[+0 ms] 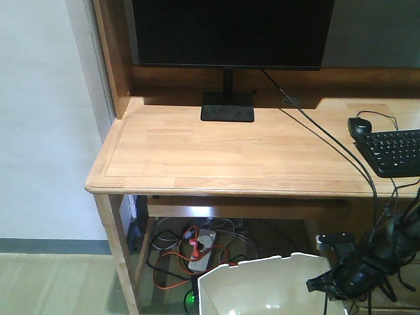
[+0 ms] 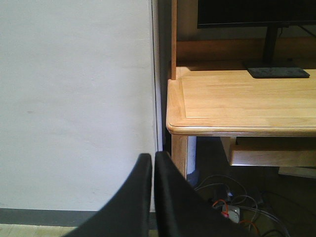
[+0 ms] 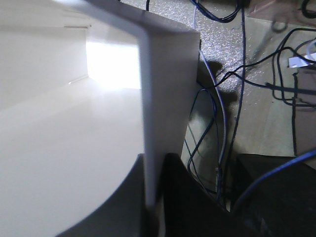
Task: Move trash bin to bedside with robot
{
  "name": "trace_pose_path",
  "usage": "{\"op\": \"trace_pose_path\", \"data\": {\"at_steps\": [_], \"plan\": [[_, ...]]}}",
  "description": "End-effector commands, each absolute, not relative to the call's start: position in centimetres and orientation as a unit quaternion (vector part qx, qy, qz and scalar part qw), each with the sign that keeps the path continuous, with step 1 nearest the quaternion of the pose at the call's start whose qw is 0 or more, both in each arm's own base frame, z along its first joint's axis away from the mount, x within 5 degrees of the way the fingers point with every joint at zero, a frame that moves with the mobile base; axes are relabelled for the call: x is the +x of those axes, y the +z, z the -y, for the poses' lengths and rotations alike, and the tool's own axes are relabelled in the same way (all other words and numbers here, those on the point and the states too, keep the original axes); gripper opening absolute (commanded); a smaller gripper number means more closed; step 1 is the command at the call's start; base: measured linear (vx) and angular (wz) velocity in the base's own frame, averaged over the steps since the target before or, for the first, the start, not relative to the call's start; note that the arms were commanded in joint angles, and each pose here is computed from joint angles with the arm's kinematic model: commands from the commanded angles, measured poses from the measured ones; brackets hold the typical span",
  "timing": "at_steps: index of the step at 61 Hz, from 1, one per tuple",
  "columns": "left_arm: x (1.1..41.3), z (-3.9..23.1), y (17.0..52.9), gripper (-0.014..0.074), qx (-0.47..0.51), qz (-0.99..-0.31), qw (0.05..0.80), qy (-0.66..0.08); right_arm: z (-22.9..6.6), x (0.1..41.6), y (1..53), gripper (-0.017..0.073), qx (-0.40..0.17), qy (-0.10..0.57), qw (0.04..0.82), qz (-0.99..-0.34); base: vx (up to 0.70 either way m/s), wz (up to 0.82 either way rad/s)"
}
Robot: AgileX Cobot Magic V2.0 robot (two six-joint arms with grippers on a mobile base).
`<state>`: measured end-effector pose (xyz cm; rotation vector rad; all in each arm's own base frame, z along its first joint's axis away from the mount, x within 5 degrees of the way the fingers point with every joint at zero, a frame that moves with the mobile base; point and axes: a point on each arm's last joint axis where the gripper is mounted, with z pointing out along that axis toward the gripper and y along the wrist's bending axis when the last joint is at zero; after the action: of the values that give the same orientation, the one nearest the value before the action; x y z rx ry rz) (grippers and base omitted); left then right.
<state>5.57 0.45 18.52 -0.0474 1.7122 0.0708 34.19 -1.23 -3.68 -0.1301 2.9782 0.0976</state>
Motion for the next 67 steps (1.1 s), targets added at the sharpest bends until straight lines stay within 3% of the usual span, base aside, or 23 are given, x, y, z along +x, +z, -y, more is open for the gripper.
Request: {"op": "trace_pose_path", "data": {"at_steps": [1,33,43,53,67], "plan": [[5.6,-0.4,18.3,0.0003,-0.024,-0.737,0.674,0.028,1.1,34.9,0.7,-0.0005,-0.027,0.043,0.120,-0.991,0.00,0.00],[5.6,-0.4,18.3,0.0003,-0.024,-0.737,0.674,0.028,0.0,32.7,9.4,-0.0005,0.002,0.095,0.170,-0.981,0.00,0.00],[5.6,-0.4,18.3,0.0003,-0.024,-0.737,0.674,0.028,-1.4,32.7,11.5,-0.0005,-0.022,0.100,0.195,-0.975,0.00,0.00],[5.6,-0.4,18.3,0.0003,-0.024,-0.737,0.674,0.028,-3.2,32.7,12.8,-0.0005,-0.039,0.107,0.214,-0.970,0.00,0.00],[5.6,-0.4,18.3,0.0003,-0.024,-0.737,0.674,0.028,-3.2,32.7,12.9,-0.0005,-0.028,0.111,0.212,-0.971,0.00,0.00]]}}
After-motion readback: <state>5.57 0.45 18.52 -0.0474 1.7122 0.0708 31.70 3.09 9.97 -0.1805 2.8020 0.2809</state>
